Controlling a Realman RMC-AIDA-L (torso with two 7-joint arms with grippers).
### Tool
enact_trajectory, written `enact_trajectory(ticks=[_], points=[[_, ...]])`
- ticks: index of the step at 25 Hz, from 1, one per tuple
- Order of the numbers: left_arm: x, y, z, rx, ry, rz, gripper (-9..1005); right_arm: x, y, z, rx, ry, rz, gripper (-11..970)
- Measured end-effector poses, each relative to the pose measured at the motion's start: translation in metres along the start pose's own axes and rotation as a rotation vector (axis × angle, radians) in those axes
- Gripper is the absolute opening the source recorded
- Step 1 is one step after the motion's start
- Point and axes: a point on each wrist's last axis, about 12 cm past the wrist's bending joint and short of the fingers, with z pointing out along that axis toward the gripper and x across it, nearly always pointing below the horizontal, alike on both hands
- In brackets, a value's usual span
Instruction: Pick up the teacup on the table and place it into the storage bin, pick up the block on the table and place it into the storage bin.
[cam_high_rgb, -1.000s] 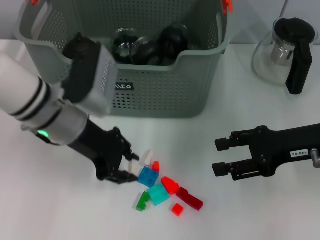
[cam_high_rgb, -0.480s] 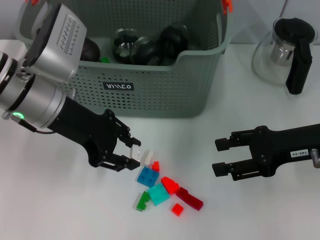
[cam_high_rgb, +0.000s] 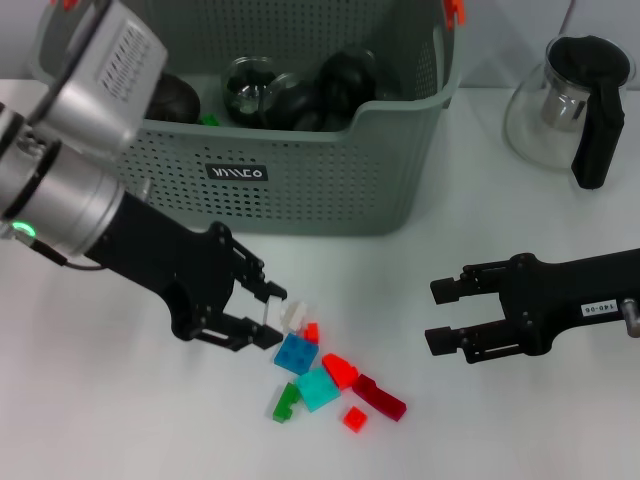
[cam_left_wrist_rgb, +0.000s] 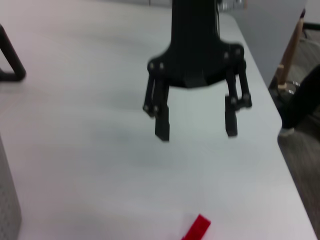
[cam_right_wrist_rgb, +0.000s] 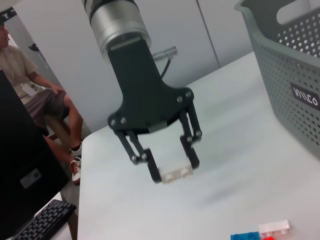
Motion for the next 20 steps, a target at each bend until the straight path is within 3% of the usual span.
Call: enact_trajectory(ticks=[5, 10, 11, 16, 20], points=[[-0.012, 0.01, -0.023, -0.081, -0.125, 0.001, 500, 0.0, 0.0, 0.001, -0.003, 0.001, -0.001, 790], [-0.03, 0.032, -0.048, -0.253, -0.265, -0.001, 520, -0.003, 0.001, 0.002, -0.017, 0.003, -0.003, 791], [-0.036, 0.046, -0.052, -0.347, -0.285, -0.035, 524, -0.004, 0.001, 0.002, -0.018, 0.003, -0.003, 791], [-0.039, 0.084, -0.056, -0.569, -0.31, -0.17, 544, -0.004, 0.001, 0.002, -0.02, 0.003, -0.007, 791], [-0.034, 0.105, -0.05, -0.663, -0.324, -0.252, 559, -0.004, 0.001, 0.002, -0.021, 0.004, -0.008, 790]])
